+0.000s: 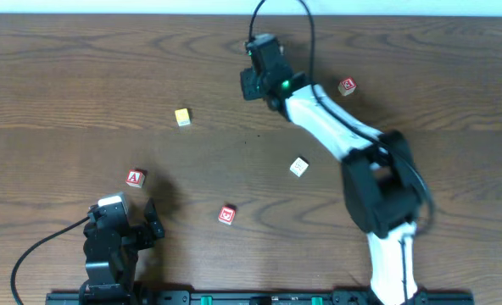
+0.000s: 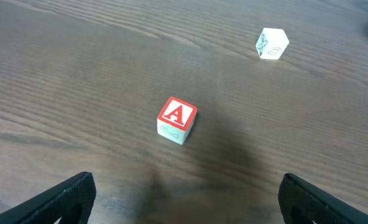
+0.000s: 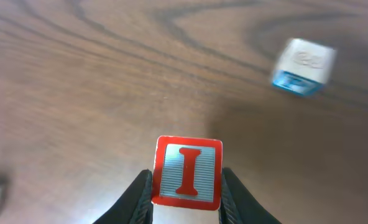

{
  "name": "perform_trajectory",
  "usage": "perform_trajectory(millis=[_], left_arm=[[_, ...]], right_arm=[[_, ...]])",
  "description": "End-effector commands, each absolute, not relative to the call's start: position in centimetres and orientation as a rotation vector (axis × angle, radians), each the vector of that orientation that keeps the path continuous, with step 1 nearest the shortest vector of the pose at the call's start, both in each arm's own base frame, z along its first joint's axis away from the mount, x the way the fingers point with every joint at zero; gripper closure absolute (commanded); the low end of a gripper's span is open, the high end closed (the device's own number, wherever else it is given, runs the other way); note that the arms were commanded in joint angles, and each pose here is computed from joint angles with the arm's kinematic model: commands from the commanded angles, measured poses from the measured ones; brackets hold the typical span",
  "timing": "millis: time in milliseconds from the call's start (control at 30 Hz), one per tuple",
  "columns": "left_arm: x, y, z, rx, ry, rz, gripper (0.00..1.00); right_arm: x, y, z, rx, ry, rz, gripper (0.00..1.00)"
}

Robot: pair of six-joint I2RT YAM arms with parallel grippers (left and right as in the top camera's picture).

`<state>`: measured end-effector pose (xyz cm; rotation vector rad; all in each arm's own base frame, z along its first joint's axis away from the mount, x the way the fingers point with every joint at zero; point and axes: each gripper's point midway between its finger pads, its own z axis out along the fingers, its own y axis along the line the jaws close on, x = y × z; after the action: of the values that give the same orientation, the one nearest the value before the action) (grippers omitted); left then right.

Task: Spell out Ai2
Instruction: 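Lower the right gripper and grasp the red 'I' block, then carry the 'I' block toward table center and set it down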

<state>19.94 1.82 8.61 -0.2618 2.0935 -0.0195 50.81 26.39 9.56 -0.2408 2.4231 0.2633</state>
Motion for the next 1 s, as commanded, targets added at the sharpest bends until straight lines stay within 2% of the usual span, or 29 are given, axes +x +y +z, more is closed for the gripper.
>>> perform_trajectory(millis=[0,333,533,733,967], left_arm=[[19.9,2.0,8.4,-0.263,2.096,-0.005,0.05],[19.9,2.0,8.4,-0.263,2.096,-0.005,0.05],[19.9,2.0,8.4,-0.263,2.096,-0.005,0.05],[19.9,2.0,8.4,-0.263,2.096,-0.005,0.05],[19.9,2.0,8.4,-0.263,2.096,-0.005,0.05]], right_arm=[[48.9,25.7,15.0,-0.165,2.420,0.306,0.99],[38.0,21.9,18.8,-0.438,2.544,0.169,0.99],[31.9,21.5,19.9,-0.469,2.404,0.246,0.99],[30.6,20.5,14.6,-0.209,2.503,0.297,0.99],[33.5,22.7,9.9,0.053,2.535,0.341,0.99]])
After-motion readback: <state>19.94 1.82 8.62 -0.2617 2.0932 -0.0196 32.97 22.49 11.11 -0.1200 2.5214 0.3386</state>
